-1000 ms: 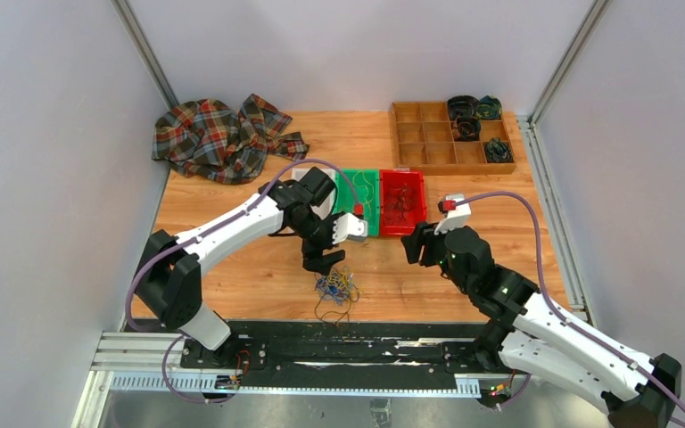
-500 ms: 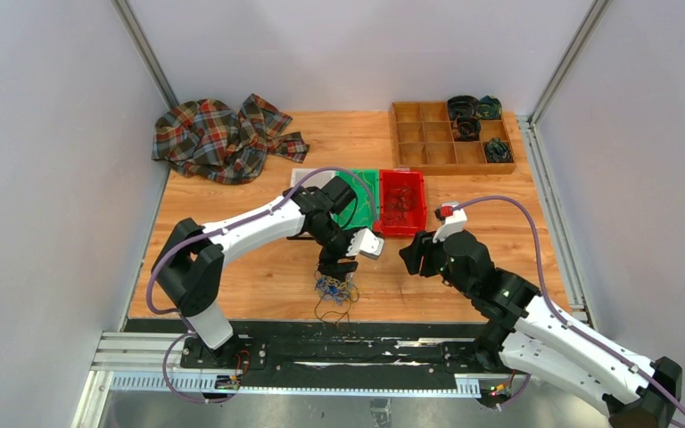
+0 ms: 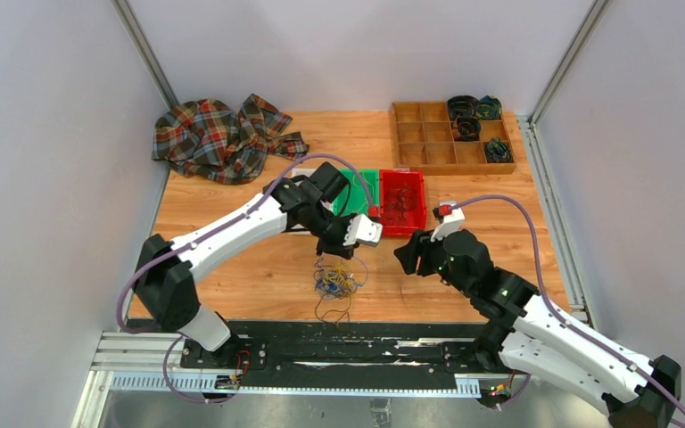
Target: Untangle the cables
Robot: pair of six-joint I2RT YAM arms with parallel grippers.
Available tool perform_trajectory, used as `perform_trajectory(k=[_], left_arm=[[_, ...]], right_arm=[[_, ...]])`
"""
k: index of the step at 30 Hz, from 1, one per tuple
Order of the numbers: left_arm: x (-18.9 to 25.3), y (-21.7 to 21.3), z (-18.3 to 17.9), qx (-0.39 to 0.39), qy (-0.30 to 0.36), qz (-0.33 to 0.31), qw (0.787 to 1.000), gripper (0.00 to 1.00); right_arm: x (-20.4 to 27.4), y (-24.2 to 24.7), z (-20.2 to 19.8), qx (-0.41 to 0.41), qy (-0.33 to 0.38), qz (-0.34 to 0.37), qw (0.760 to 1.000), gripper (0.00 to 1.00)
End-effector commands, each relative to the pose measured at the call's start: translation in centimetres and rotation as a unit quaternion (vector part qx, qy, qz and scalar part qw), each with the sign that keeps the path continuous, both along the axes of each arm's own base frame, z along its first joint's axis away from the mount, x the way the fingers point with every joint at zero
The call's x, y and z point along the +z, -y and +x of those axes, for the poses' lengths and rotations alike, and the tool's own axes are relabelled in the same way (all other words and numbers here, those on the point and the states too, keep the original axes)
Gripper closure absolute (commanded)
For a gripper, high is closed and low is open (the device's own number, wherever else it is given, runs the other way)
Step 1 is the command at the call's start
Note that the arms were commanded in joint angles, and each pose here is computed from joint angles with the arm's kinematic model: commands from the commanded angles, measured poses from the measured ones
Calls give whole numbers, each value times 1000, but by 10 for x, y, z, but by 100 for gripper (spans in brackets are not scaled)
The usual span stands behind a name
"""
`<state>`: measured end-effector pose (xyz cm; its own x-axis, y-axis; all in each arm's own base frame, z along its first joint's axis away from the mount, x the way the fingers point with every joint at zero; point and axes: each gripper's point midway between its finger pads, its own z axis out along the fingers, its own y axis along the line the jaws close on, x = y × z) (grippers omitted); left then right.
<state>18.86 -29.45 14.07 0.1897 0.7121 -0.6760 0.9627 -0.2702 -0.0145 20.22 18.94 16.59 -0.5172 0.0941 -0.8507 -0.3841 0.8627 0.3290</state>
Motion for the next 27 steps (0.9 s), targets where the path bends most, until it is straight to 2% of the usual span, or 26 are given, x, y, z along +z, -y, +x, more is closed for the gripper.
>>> perform_trajectory(k=[1, 3, 5, 11, 16, 27], left_arm=[[51, -4, 4, 71, 18, -20, 997, 99], [69, -6, 5, 111, 15, -28, 993, 99], [87, -8, 4, 135, 11, -37, 990, 99], [143, -10, -7, 166, 6, -91, 982, 99], [181, -12, -20, 158, 9, -136, 978, 99], [200, -12, -37, 145, -23, -156, 977, 99]], right_arm=[[17, -18, 2, 32, 20, 41, 998, 41], [32, -30, 0, 58, 40, 62, 996, 29], [48, -43, -3, 83, 66, 80, 991, 26], [90, -81, -19, 158, 161, 101, 969, 24], [100, -103, -19, 181, 178, 105, 961, 23], [145, -124, -9, 169, 225, 169, 945, 24]])
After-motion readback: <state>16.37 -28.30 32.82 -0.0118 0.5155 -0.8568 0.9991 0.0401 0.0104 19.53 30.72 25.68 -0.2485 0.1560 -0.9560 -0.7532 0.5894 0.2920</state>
